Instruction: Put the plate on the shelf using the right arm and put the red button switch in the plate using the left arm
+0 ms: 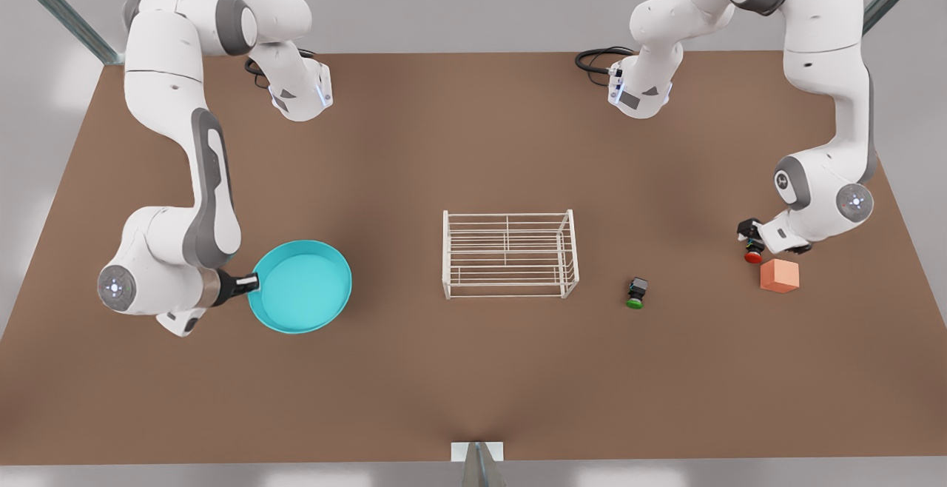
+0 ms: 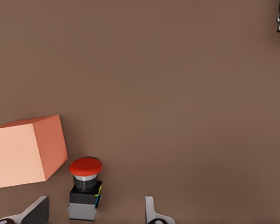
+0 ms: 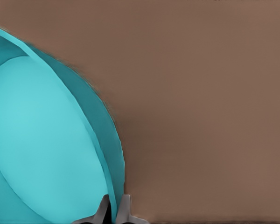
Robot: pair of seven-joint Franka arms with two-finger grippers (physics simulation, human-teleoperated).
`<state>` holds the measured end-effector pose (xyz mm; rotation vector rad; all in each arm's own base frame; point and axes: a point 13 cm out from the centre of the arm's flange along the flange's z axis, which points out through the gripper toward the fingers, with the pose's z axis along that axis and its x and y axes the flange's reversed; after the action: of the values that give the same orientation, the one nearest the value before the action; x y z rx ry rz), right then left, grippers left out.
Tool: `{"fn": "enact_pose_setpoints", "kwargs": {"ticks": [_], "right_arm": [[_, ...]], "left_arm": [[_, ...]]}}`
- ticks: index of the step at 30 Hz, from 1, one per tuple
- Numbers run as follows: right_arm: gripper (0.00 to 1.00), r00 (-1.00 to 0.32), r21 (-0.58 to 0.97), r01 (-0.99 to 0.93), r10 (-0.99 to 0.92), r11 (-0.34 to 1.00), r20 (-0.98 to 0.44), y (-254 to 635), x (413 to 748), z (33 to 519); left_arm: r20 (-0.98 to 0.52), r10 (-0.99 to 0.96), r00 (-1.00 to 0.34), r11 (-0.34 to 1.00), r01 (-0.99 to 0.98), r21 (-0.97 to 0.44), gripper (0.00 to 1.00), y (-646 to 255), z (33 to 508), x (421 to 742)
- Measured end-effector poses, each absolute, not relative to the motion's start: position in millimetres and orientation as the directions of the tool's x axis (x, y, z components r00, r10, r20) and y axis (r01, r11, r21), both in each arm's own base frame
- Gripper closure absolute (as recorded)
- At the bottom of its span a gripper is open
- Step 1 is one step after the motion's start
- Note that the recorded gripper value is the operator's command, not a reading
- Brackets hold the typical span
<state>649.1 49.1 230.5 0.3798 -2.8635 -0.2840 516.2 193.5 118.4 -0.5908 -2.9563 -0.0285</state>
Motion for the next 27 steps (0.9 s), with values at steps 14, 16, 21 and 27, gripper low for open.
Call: {"fn": "enact_pose_setpoints", "kwargs": {"ticks": [14,16,21,27], "right_arm": [[0.82,-0.9,0.192,-0.292,-0.337,0.937,0.276,219.0,596.8,311.7],[0.82,-0.904,0.19,-0.285,-0.329,0.94,0.272,249.6,589.5,320.8],[0.82,-0.918,0.182,-0.232,-0.277,0.956,0.283,313.1,569.6,324.7],[0.82,-0.943,0.15,-0.151,-0.188,0.977,0.274,385.4,550.0,313.2]], "left_arm": [[0.091,0.404,-0.91,0.913,0.407,0.02,0.0,213.0,87.2,517.6],[0.085,0.403,-0.911,0.914,0.406,0.025,0.0,218.3,85.9,517.7],[0.076,0.413,-0.908,0.909,0.416,0.034,0.0,221.7,83.7,519.6],[0.084,0.416,-0.905,0.908,0.419,0.021,0.0,222.1,61.5,503.9]]}}
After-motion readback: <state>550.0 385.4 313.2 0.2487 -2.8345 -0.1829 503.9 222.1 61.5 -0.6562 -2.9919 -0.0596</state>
